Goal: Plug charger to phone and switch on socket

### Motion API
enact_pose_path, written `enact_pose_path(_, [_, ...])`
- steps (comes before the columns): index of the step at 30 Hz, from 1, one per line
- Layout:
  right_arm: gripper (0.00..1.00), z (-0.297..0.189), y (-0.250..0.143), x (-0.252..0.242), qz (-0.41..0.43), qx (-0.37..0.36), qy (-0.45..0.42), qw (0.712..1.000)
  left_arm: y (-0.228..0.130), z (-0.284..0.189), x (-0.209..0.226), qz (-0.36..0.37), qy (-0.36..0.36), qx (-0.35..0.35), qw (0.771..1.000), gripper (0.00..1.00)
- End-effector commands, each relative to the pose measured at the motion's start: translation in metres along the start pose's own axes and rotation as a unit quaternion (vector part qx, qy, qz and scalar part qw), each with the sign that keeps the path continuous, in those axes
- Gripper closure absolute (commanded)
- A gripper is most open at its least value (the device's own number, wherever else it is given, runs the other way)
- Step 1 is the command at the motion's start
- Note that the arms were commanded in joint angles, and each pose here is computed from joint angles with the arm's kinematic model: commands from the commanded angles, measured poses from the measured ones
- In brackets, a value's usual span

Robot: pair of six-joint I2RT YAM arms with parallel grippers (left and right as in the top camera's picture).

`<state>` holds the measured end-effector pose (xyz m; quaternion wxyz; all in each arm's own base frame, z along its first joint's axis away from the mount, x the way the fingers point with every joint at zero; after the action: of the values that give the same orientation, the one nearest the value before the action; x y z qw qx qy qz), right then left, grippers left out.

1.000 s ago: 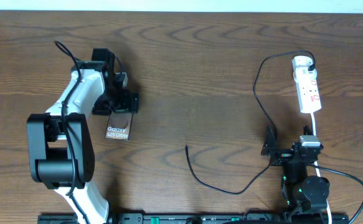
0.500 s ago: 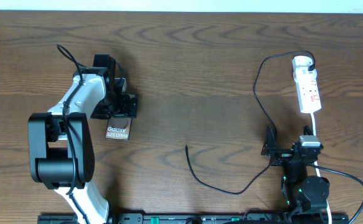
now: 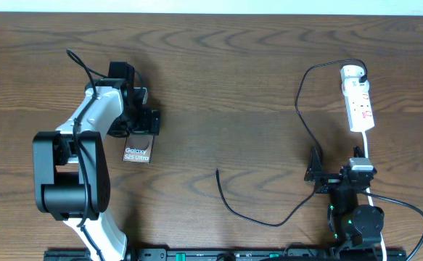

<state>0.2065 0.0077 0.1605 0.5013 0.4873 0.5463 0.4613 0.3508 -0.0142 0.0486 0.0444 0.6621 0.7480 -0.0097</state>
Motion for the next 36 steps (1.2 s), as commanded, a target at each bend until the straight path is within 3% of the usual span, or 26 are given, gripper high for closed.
enact_pose_path(1, [0.01, 0.000, 0.000, 0.001, -0.006, -0.001, 0.002, 1.000, -0.011, 0.009, 0.004, 0.012, 0.008, 0.016, 1.000, 0.02])
enact_pose_path(24, [0.01, 0.000, 0.000, 0.001, -0.006, -0.001, 0.002, 1.000, -0.016, 0.017, -0.001, 0.038, 0.007, 0.016, 0.999, 0.02])
enact_pose_path(36, [0.01, 0.000, 0.000, 0.001, -0.006, -0.001, 0.002, 1.000, -0.021, 0.027, -0.010, 0.068, 0.040, 0.006, 0.997, 0.02])
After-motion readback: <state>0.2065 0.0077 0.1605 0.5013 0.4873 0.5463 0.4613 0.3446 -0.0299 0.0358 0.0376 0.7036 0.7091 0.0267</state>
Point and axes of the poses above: each gripper's point midway between its finger pads, its own z axis out along the fingers, its own x axis along the line the jaws close on, y = z × x, the point moved 4 cm from there along -z, back along the fingers, and after that the axes turned 9 degrees about -z, right-handed, at the moved point
